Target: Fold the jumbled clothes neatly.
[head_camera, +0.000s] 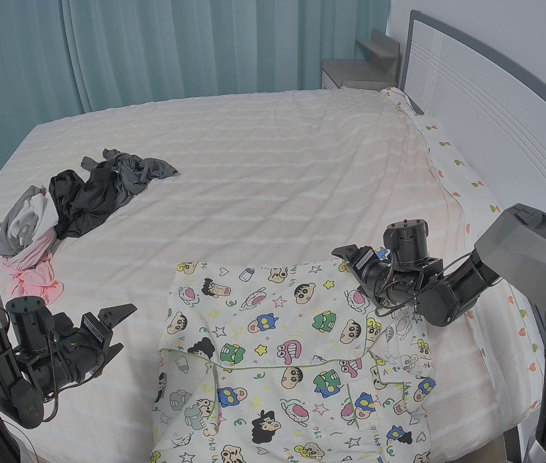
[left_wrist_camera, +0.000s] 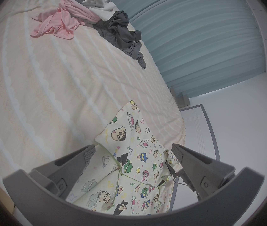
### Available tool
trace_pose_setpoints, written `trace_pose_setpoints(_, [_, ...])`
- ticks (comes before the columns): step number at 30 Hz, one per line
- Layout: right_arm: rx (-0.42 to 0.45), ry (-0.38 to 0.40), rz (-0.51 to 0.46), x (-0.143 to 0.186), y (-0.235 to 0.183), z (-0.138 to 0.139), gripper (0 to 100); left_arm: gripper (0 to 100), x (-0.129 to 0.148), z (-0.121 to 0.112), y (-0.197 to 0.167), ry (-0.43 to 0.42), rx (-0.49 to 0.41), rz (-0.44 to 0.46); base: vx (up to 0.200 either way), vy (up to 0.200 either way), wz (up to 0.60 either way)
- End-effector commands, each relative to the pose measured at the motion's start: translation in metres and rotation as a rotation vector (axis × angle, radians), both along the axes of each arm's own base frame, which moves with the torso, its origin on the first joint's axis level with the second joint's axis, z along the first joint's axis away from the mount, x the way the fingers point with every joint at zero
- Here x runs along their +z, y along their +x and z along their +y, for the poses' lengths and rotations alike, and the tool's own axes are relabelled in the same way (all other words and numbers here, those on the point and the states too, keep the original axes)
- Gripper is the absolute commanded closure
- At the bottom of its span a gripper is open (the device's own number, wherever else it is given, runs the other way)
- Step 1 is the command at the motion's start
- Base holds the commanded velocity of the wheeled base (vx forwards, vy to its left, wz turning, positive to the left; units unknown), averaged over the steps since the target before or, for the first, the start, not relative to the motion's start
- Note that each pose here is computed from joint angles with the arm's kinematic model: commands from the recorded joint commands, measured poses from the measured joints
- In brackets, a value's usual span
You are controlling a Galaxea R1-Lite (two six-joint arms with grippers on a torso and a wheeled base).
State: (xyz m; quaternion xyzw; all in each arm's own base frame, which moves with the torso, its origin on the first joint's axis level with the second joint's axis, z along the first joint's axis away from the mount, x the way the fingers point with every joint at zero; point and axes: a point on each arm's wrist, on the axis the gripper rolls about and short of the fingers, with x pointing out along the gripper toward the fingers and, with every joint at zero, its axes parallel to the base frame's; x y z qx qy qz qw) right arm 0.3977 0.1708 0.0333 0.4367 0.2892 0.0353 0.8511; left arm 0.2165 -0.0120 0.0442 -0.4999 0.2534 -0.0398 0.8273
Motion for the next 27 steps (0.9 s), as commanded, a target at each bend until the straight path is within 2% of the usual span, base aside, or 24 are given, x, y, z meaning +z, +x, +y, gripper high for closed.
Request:
trace_pose_setpoints(1, [-0.044,-0.066,0.020,-0.025,0.013,-0.010,0,0,-0.002,0.001,0.001,0.000,0.005,0.001,0.000,0.000,0.00])
trace_pose_setpoints(7, [-0.099,-0.145,-0.010,-0.025,0.016,-0.023,0,0,-0.002,0.001,0.001,0.000,0.005,-0.001,0.000,0.000,0.00])
trace_pose_setpoints(12, [-0.112,-0.148,-0.067,-0.019,0.019,-0.023,0,0,-0.002,0.001,0.001,0.000,0.006,-0.001,0.000,0.000,0.00])
trace_pose_setpoints(19, [-0.127,-0.192,-0.134,-0.009,0.021,-0.021,0,0,-0.002,0.002,0.002,0.000,0.011,-0.002,0.000,0.000,0.00])
trace_pose_setpoints(27, [-0.121,-0.175,-0.325,0.018,0.044,-0.013,0,0,-0.002,0.003,0.002,0.000,0.014,-0.002,0.000,0.000,0.00])
